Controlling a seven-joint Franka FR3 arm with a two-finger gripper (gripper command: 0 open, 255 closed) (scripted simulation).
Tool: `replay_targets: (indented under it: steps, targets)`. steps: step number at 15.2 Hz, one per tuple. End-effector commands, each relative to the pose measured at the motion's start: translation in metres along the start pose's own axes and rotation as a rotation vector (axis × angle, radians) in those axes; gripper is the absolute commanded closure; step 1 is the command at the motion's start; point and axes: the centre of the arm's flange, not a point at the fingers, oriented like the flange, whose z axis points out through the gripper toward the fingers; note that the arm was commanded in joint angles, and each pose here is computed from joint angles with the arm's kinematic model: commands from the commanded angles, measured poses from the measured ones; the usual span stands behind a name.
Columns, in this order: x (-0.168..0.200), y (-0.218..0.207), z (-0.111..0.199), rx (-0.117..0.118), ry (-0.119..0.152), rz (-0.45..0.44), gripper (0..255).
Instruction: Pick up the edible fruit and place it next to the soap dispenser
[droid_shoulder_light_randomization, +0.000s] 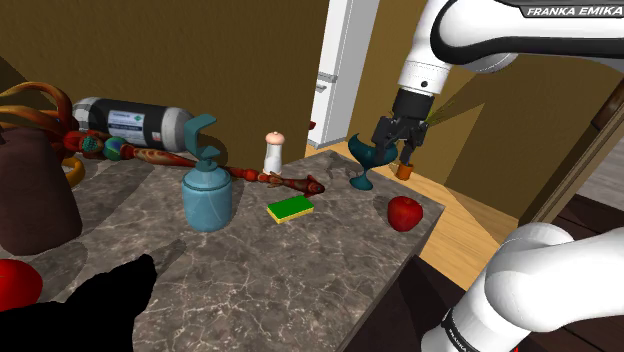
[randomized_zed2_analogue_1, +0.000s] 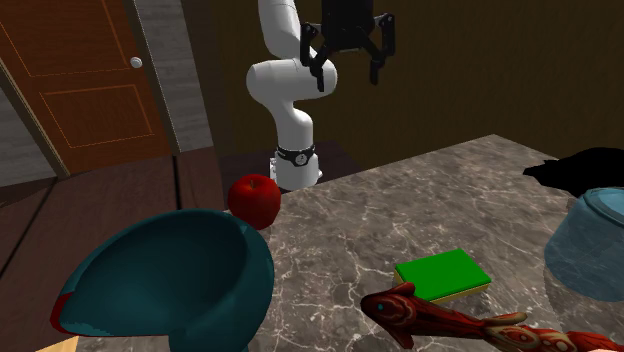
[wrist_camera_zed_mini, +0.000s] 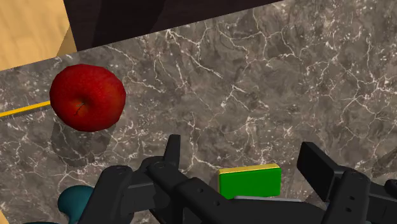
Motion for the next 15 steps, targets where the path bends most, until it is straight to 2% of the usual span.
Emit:
replay_targets:
  steps: [1, 15]
  targets:
    - [0.0, 0.0, 0.0, 0.0, 0.0, 0.0, 0]
    - [0.041, 0.16, 0.082, -0.021, -0.081, 0.053, 0]
